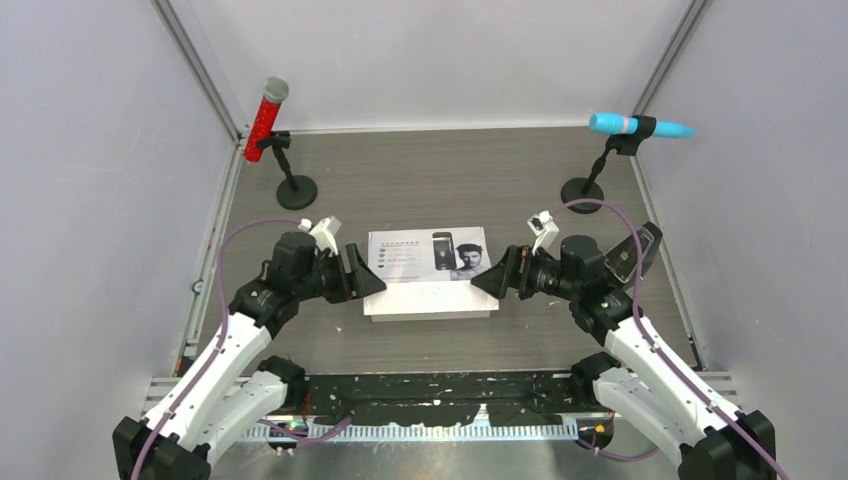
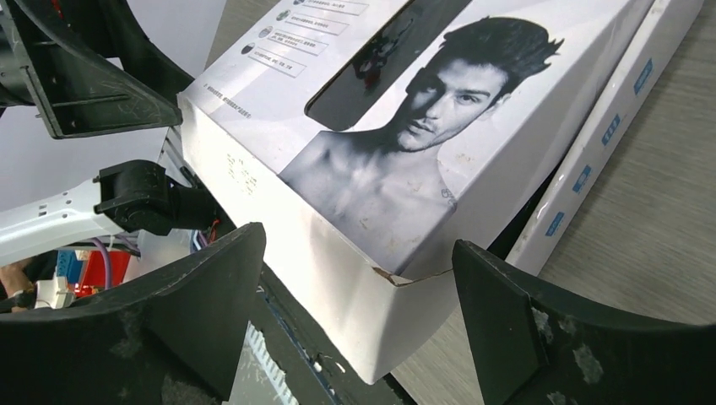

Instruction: Sort the hair-cutting tools

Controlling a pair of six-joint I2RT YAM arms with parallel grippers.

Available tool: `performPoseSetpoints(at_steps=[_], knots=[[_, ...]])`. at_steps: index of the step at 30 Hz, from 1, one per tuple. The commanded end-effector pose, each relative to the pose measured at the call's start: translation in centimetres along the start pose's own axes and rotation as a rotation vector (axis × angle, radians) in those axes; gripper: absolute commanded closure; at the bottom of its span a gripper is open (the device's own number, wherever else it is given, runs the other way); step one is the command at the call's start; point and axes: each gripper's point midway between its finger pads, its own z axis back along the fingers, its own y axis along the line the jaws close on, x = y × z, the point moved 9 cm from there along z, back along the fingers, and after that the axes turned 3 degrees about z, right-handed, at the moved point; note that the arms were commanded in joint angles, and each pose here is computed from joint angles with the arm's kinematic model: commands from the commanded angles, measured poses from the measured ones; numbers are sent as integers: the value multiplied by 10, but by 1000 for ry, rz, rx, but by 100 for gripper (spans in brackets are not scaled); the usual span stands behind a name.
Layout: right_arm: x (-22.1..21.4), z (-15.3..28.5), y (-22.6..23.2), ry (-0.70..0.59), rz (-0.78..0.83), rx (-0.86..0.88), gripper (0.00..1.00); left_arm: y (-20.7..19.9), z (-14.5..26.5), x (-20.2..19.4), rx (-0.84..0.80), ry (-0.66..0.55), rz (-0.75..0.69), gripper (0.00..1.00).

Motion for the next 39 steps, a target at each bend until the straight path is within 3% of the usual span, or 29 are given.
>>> performPoseSetpoints(at_steps=[1,39], knots=[[-9,2,0,30,-52,-6,9,-5,7,-9,-32,41,49,36],[-52,-7,-21,121,-200,-91,12,18,-10,-44,65,171,131,35]])
